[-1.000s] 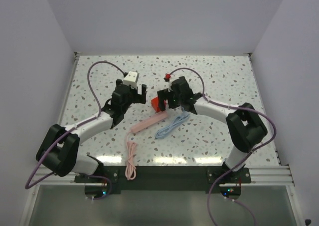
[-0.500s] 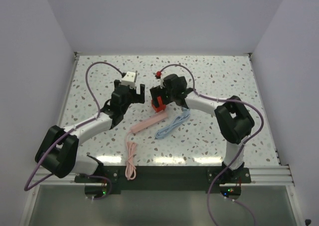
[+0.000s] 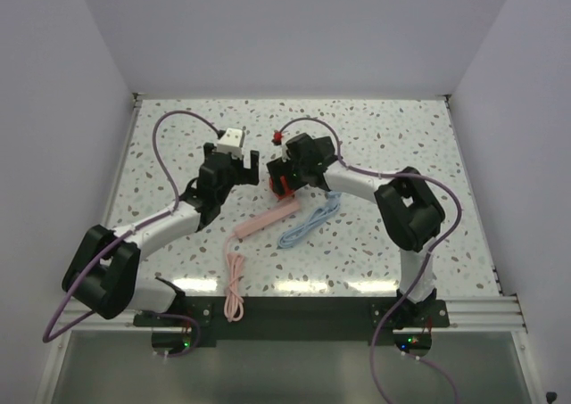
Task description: Insert the plug
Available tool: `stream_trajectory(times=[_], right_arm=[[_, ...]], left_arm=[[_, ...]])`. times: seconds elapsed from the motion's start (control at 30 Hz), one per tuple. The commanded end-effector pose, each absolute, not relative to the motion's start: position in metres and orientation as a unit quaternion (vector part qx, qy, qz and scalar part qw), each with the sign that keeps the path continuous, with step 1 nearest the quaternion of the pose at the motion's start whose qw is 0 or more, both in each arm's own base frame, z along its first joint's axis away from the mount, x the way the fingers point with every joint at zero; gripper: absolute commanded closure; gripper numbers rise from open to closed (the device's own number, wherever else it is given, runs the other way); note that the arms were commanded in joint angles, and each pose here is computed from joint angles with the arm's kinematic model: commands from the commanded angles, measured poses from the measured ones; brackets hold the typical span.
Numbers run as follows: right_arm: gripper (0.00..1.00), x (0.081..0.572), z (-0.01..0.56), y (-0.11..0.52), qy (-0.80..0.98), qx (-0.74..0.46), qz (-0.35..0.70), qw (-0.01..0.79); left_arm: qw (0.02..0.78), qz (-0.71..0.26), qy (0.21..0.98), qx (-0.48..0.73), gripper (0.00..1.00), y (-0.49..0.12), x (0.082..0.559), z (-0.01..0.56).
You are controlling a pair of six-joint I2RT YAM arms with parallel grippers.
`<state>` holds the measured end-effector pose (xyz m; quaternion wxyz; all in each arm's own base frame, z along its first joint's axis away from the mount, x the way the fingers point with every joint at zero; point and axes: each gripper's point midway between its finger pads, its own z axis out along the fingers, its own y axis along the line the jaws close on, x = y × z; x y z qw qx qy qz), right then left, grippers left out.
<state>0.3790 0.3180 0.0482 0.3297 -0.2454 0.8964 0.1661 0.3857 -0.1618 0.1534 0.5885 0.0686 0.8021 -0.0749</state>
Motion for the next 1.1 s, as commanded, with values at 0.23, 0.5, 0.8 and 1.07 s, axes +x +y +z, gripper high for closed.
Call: stream_trajectory(times=[0.23, 0.5, 0.8, 1.07], right_arm=[[0.98, 0.410, 0.153, 0.338, 0.882, -0.200, 0.191, 0.382], [1.00, 0.408, 0.218, 0.355, 0.857, -0.189, 0.309, 0.367], [1.00, 0.382, 0.246, 0.355, 0.826, -0.212, 0.395, 0.343], [1.00, 0.355, 0.262, 0.356, 0.801, -0.234, 0.440, 0.332]], left_arm=[[0.671, -0.114, 0.723, 0.118, 0.00, -0.171, 0.376, 0.214], [0.705, -0.171, 0.636, 0.264, 0.00, -0.204, 0.341, 0.244], [0.699, -0.192, 0.611, 0.317, 0.00, -0.215, 0.323, 0.254], [0.687, -0.185, 0.622, 0.326, 0.00, -0.223, 0.337, 0.248]])
